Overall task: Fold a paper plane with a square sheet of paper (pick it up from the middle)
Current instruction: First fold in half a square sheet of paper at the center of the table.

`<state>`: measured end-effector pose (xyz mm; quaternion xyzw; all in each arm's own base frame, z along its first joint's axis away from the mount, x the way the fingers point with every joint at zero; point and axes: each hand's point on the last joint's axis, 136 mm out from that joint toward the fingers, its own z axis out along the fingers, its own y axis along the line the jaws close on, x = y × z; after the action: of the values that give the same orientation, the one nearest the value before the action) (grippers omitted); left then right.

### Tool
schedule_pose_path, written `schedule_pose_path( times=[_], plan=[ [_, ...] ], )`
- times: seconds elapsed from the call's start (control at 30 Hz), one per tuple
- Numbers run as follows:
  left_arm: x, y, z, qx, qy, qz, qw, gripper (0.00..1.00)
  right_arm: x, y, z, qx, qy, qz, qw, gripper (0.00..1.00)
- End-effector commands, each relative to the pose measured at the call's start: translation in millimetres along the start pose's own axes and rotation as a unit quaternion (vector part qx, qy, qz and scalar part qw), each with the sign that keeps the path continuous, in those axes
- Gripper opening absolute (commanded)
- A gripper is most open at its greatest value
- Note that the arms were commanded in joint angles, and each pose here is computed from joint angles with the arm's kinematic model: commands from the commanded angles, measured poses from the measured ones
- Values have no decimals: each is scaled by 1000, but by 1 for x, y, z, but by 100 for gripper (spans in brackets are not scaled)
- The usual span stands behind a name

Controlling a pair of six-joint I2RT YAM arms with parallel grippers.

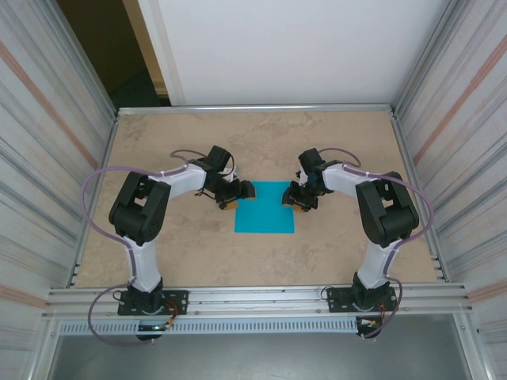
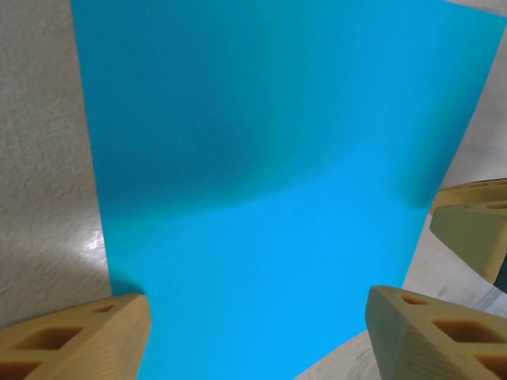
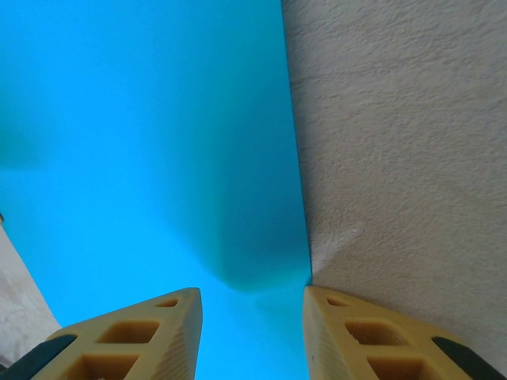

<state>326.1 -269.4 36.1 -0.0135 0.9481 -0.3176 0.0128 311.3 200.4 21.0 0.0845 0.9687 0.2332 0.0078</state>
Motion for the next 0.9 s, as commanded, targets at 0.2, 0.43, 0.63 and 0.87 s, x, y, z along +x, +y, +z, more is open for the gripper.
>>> schedule_pose_path(
  times=[0.2, 0.43, 0.63, 0.87],
  plan=[
    [12, 26, 13, -14, 3, -24, 1000, 88, 2, 12, 16, -8, 16, -20, 1000, 39],
    [11, 30, 7, 18, -18, -43, 999, 93, 1, 31, 23, -17, 17, -33, 999, 39],
    [10, 21, -3, 34, -37, -20, 999, 96, 2, 45, 32, -23, 20, -40, 999, 39],
    [9, 18, -7, 31, -39, -15, 999, 97, 5, 57, 41, -32, 24, -44, 998, 39]
  ],
)
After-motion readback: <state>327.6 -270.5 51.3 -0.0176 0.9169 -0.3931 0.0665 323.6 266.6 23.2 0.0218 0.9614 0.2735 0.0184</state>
